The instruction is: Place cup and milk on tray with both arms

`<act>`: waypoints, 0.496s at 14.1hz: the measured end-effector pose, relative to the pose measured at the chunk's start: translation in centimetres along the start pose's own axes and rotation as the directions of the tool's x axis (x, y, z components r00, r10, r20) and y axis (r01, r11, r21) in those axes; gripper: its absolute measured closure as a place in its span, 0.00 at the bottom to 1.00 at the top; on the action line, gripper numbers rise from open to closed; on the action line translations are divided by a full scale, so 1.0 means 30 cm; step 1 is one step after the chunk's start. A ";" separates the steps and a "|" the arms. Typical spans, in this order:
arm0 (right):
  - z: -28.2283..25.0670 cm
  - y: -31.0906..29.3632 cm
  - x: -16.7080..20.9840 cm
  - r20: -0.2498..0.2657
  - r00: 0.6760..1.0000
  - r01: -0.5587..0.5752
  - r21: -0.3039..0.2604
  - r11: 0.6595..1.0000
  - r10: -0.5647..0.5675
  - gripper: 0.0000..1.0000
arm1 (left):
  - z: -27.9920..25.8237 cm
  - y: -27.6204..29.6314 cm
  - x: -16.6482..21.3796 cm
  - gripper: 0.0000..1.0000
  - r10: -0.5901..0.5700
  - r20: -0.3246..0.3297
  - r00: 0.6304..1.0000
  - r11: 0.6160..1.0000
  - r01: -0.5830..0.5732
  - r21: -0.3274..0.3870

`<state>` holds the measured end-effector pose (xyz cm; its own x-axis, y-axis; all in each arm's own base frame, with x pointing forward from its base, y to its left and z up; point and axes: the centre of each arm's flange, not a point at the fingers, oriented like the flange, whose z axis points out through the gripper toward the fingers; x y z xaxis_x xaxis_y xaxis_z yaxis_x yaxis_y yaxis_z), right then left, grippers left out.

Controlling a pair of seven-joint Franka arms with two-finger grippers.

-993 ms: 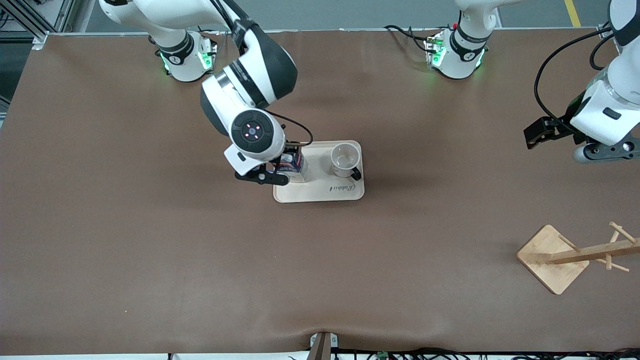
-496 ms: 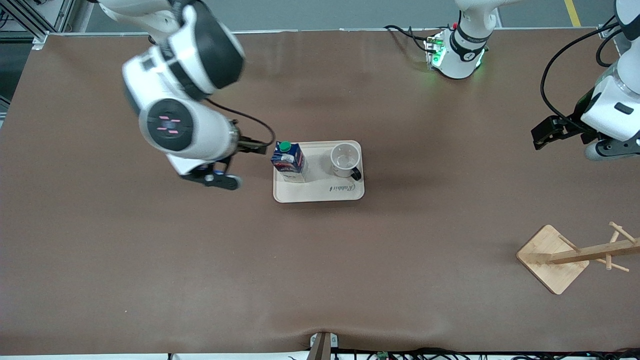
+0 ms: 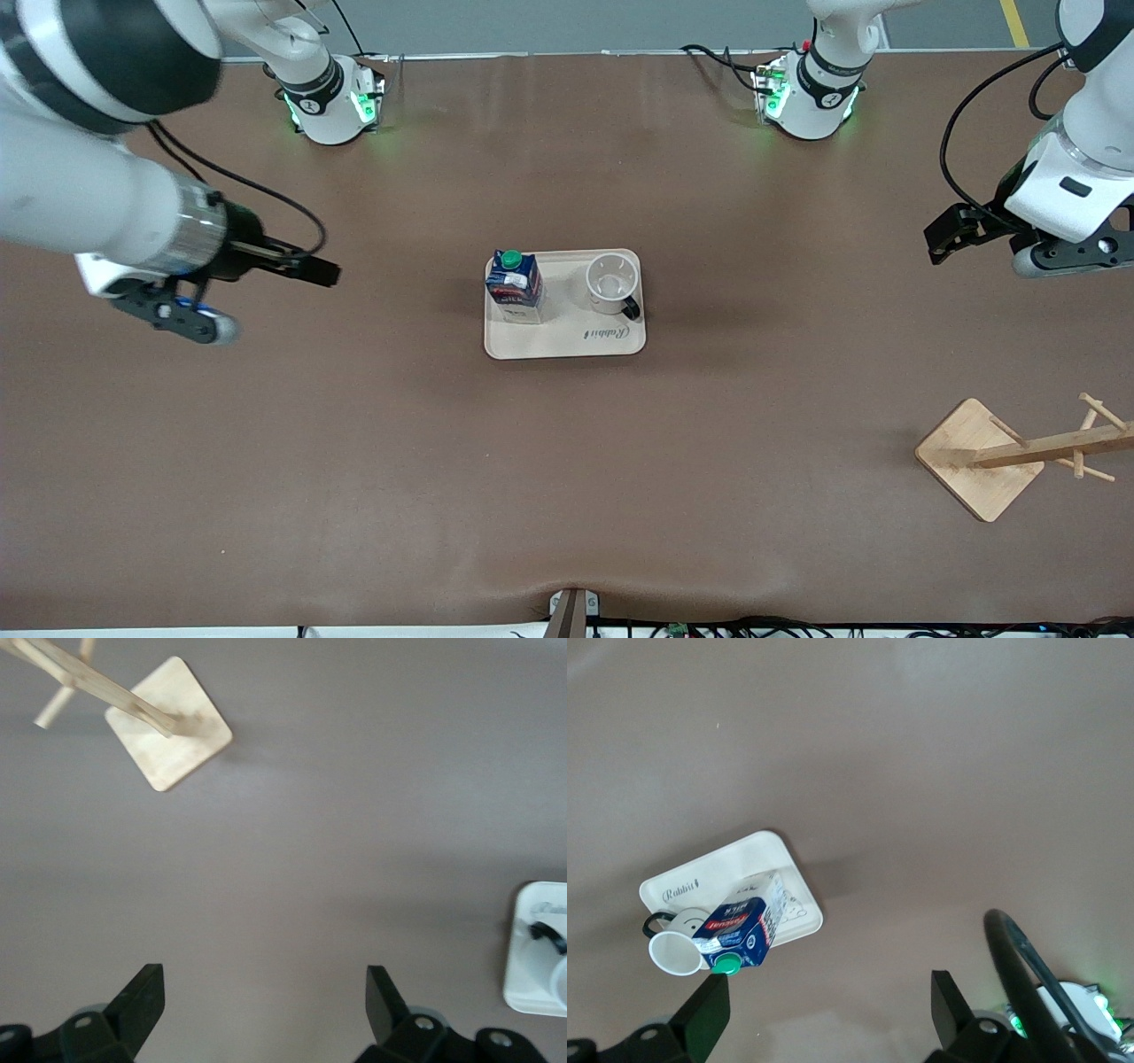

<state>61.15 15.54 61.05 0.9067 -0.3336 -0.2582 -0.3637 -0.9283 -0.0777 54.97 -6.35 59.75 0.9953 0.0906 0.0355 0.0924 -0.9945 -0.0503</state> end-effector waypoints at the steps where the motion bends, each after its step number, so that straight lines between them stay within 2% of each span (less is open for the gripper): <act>1: -0.046 0.076 0.025 -0.016 1.000 0.007 0.015 1.000 -0.007 0.00 | 0.002 -0.007 -0.003 0.00 -0.010 -0.001 1.000 1.000 0.010 -0.017; 4: -0.191 0.350 0.065 -0.053 0.997 0.062 0.048 0.997 -0.060 0.00 | 0.011 0.016 -0.019 0.00 -0.023 -0.005 1.000 0.999 0.023 -0.028; 5: -0.221 0.421 0.063 -0.065 0.996 0.056 0.040 0.998 -0.054 0.00 | 0.018 0.036 -0.026 0.00 -0.021 -0.010 1.000 0.999 0.021 -0.028; 7: -0.243 0.500 0.042 -0.104 0.994 0.028 -0.020 0.999 -0.030 0.00 | 0.038 0.074 -0.041 0.00 -0.020 -0.017 1.000 0.999 0.019 -0.026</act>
<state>58.39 -0.01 66.59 0.9344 -0.3209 -0.1546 -0.3338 -0.9403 -0.0658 53.99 -8.59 58.46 0.9926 0.1092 0.0536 0.1106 -0.9936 -0.0241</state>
